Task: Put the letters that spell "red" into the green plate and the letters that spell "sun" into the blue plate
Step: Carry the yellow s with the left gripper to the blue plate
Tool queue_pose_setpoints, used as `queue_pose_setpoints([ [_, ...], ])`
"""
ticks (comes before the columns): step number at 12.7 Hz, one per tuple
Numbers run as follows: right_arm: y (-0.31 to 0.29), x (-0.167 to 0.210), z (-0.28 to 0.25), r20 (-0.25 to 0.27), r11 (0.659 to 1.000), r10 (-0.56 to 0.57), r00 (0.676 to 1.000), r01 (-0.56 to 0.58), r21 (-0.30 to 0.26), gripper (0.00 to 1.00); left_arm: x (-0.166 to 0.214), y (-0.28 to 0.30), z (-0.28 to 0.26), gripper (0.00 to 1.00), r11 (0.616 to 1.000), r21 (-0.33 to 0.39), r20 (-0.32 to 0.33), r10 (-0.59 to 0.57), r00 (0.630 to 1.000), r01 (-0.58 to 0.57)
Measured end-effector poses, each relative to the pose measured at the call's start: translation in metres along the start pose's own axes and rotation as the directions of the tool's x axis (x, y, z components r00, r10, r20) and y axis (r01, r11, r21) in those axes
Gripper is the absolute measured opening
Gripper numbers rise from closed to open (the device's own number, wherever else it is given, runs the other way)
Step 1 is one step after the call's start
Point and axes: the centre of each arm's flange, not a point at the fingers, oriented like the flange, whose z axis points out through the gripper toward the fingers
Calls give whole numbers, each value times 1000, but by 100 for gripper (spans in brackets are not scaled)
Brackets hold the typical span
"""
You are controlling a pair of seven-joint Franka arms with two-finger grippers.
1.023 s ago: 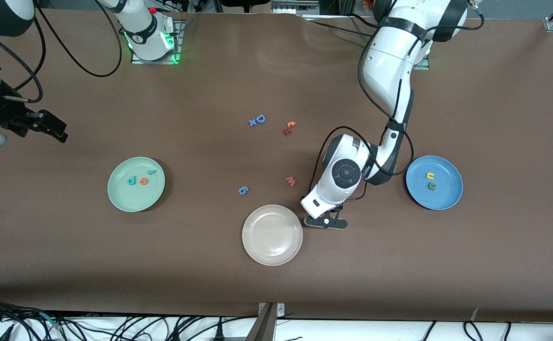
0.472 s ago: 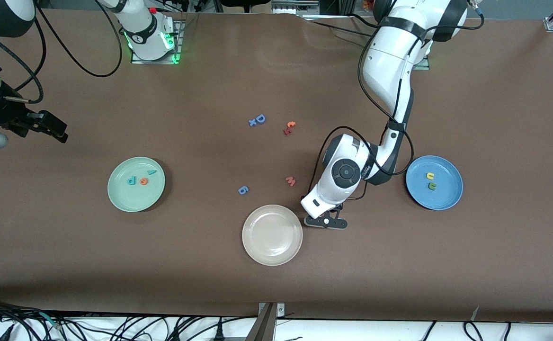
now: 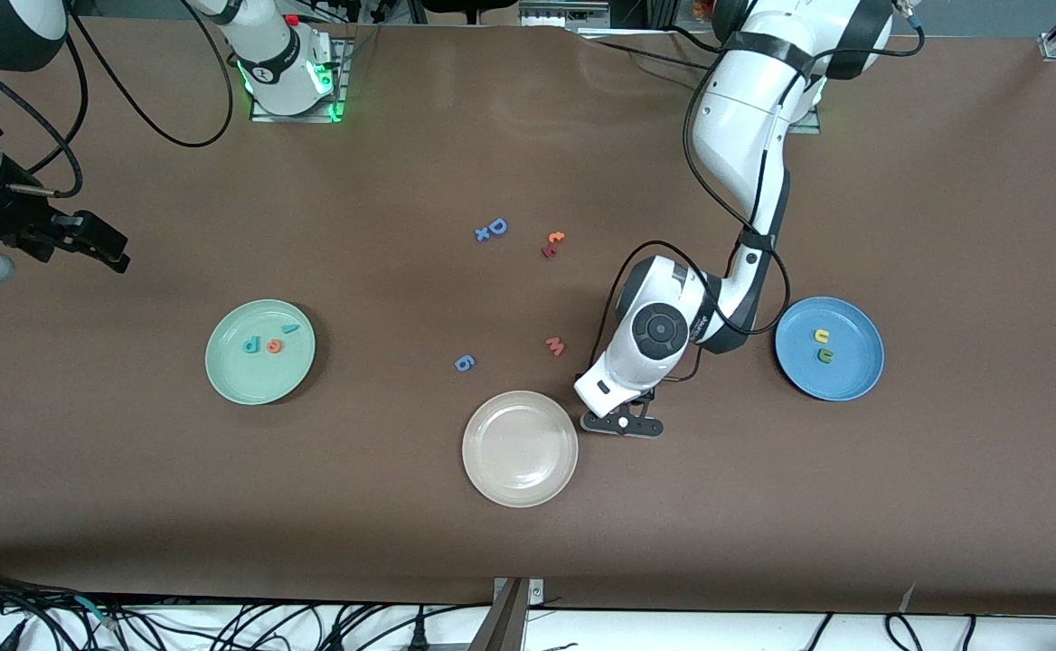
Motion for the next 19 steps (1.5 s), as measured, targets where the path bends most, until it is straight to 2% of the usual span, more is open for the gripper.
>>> queue_pose_setpoints([
  [7, 0, 0, 0, 0, 1000, 0, 1000, 0, 0, 100, 4, -32, -7, 29, 998, 62, 107, 23, 994, -30],
  [12, 0, 0, 0, 0, 1000, 0, 1000, 0, 0, 100, 11, -57, -28, 28, 995, 62, 148, 62, 987, -71],
  [16, 0, 0, 0, 0, 1000, 1, 1000, -1, 0, 100, 17, -105, -74, 28, 992, 37, 250, 104, 963, -117],
  [19, 1, 0, 0, -1, 1000, 1, 1000, -1, 0, 100, 12, -146, -98, 28, 986, 75, 313, 116, 943, -146],
])
